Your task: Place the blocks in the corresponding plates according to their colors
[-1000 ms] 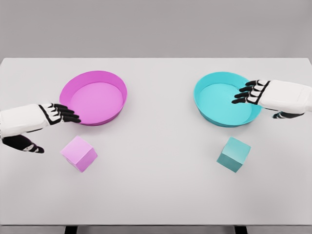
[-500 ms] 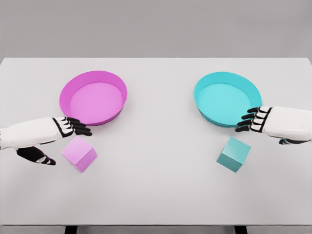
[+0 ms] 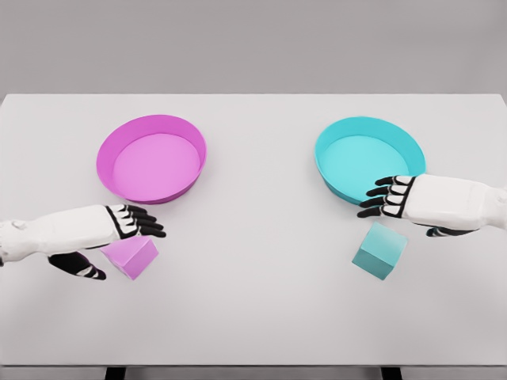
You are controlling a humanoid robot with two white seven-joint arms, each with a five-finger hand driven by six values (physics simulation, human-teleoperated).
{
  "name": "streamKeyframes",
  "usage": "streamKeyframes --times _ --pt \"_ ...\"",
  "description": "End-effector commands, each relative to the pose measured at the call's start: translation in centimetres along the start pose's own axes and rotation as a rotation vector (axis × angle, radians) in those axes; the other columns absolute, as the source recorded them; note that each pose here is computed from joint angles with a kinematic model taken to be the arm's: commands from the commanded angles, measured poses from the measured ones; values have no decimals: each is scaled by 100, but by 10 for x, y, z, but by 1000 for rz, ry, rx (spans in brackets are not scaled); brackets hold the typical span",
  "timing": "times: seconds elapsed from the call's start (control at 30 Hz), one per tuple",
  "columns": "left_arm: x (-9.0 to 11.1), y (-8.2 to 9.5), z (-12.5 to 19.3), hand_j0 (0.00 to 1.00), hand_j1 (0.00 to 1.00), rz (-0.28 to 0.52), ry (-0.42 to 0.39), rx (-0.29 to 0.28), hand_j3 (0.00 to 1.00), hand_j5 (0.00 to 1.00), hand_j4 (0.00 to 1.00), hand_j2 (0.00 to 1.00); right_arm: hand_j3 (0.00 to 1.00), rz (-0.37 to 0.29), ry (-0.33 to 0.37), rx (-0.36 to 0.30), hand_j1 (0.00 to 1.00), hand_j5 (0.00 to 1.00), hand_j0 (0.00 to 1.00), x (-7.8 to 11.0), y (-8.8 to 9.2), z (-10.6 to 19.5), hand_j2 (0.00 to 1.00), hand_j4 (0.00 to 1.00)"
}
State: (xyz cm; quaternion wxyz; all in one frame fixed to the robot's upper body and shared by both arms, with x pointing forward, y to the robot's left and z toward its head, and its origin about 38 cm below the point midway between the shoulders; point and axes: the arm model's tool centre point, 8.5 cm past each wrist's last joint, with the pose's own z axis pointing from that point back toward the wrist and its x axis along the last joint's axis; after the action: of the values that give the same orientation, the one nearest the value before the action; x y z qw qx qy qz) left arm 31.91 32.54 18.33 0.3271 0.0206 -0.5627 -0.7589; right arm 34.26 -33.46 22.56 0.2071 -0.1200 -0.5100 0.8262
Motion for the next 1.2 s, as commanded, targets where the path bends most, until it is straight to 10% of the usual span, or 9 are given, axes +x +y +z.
streamKeyframes --times 0.0,1.17 --pt "0 -2 -3 100 100 -10 0 -4 100 100 100 100 100 -5 -12 -12 100 100 100 1 -2 -5 100 100" --pt "-20 -16 -19 100 100 -66 56 -28 100 100 100 100 100 -77 -84 45 100 100 100 18 33 -34 100 100"
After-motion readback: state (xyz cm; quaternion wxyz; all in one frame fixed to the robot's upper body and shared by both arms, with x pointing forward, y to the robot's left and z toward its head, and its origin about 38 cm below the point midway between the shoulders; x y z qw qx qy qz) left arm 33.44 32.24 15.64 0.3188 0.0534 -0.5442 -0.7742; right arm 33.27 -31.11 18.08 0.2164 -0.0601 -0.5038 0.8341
